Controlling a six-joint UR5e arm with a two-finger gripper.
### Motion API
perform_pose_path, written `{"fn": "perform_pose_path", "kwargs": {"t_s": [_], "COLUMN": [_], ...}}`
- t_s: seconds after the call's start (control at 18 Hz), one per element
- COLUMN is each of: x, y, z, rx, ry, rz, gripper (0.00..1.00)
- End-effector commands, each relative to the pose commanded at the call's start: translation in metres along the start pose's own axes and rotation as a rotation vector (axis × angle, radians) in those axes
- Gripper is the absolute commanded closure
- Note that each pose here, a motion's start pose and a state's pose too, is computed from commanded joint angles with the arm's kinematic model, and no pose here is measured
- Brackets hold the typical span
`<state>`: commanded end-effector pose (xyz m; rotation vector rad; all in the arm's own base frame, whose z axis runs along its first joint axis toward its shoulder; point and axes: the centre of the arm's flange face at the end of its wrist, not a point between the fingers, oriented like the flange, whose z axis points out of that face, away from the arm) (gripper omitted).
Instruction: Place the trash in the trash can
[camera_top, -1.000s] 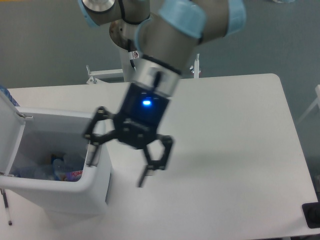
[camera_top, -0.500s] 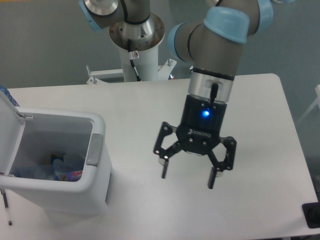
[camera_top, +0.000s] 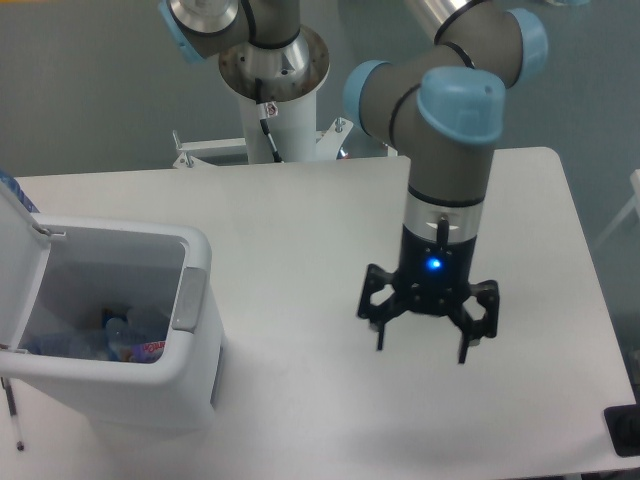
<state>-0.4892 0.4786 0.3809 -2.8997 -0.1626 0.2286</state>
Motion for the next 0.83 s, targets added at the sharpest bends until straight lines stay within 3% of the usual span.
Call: {"fn": "perform_pose_path", "kwargs": {"t_s": [0.33,0.56,0.83], "x": [0.002,0.004,0.013], "y": [-0.004,-0.001,0.005], "z": [0.011,0.014,0.025], "rx": [-0.046,-0.061,-0.099], "ry": [-0.007,-0.005,-0.009], "rz": [0.018,0.138,0.153], "gripper": [0.0,0.0,0.0]}}
